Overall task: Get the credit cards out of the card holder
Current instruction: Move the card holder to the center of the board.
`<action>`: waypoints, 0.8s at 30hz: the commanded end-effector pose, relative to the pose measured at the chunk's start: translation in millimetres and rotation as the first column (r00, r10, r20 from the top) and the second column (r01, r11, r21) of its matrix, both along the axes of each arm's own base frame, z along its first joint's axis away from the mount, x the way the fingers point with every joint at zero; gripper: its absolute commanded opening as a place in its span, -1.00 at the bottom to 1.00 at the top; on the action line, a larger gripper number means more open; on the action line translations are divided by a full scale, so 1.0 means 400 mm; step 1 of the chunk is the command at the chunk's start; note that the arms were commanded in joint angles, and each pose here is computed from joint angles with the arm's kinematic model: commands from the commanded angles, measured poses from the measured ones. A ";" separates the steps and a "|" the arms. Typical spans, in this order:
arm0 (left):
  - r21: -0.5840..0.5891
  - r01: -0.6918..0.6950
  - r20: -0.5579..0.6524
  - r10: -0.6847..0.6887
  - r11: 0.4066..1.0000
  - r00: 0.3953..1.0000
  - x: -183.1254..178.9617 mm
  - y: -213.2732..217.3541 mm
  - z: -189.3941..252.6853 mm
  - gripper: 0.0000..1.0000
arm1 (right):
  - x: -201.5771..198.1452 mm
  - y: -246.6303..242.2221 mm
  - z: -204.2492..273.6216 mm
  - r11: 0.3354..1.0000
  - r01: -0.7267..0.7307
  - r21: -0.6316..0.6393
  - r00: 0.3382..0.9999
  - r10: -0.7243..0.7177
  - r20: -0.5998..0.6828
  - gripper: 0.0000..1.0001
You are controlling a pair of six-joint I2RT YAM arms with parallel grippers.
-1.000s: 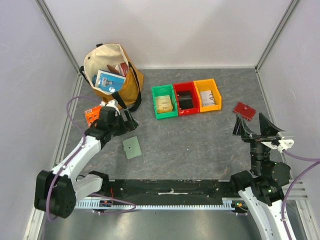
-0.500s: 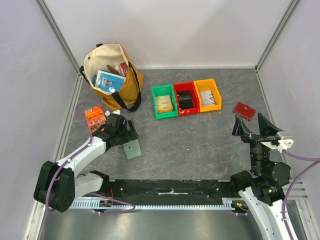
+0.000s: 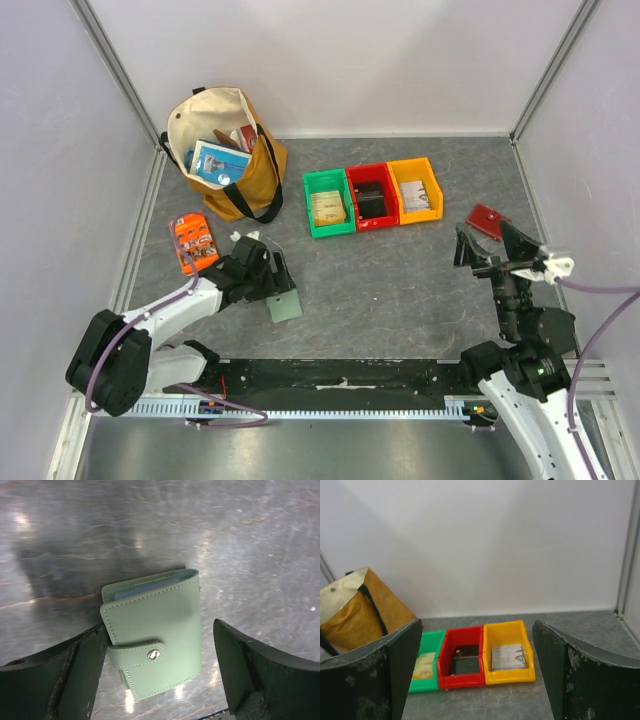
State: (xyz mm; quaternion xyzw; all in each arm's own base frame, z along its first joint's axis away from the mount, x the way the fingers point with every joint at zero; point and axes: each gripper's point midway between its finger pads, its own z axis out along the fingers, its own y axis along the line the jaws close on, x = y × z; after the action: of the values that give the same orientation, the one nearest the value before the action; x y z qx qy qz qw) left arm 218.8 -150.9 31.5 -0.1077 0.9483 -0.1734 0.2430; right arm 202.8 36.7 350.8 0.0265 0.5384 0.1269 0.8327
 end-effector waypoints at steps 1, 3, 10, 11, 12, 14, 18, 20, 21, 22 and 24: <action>-0.164 0.036 0.030 -0.031 0.986 0.999 0.011 -0.116 0.041 0.80 | 0.029 0.111 -0.007 0.976 -0.211 -0.047 0.969 0.203 -0.145 0.96; -0.178 0.063 0.043 -0.056 0.982 0.997 0.004 -0.147 0.053 0.80 | 0.050 0.164 -0.036 0.951 -0.305 -0.039 0.923 0.286 -0.256 0.96; -0.164 -0.063 0.093 0.079 0.984 0.992 0.006 -0.104 0.048 0.83 | 0.094 0.331 -0.166 0.808 -0.585 0.064 0.658 0.519 -0.546 0.96; -0.157 -0.079 0.097 0.095 0.984 0.991 0.005 -0.095 0.043 0.83 | 0.100 0.347 -0.191 0.795 -0.598 0.104 0.614 0.538 -0.578 0.96; -0.157 -0.083 0.102 0.100 0.984 0.990 0.004 -0.091 0.046 0.82 | 0.110 0.355 -0.224 0.797 -0.583 0.155 0.570 0.538 -0.621 0.96; -0.143 -0.085 0.101 0.100 0.986 0.990 0.001 -0.084 0.039 0.80 | 0.124 0.378 -0.292 0.786 -0.573 0.232 0.467 0.546 -0.696 0.96; -0.134 -0.090 0.081 0.101 0.987 0.992 -0.003 -0.083 0.020 0.65 | 0.112 0.447 -0.398 0.745 -0.572 0.343 0.301 0.580 -0.757 0.96; -0.142 -0.086 0.060 0.096 0.986 0.994 -0.008 -0.091 0.008 0.63 | 0.097 0.487 -0.452 0.732 -0.542 0.412 0.213 0.594 -0.775 0.94; -0.153 -0.084 0.052 0.093 0.985 0.994 -0.009 -0.097 0.006 0.60 | 0.085 0.512 -0.481 0.722 -0.545 0.427 0.178 0.597 -0.782 0.90; -0.158 -0.082 0.039 0.089 0.984 0.995 -0.015 -0.100 -0.003 0.54 | 0.077 0.532 -0.504 0.724 -0.525 0.448 0.152 0.597 -0.788 0.85; -0.175 -0.081 0.027 0.087 0.981 0.996 -0.018 -0.108 -0.009 0.44 | 0.051 0.579 -0.567 0.730 -0.507 0.458 0.097 0.577 -0.811 0.73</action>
State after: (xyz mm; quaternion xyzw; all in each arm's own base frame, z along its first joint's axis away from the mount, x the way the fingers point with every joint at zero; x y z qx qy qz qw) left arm 210.8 -187.3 32.9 -0.1446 0.9260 -0.2285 0.2635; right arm 240.3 233.9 147.3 -0.1055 0.8653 0.3741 0.3167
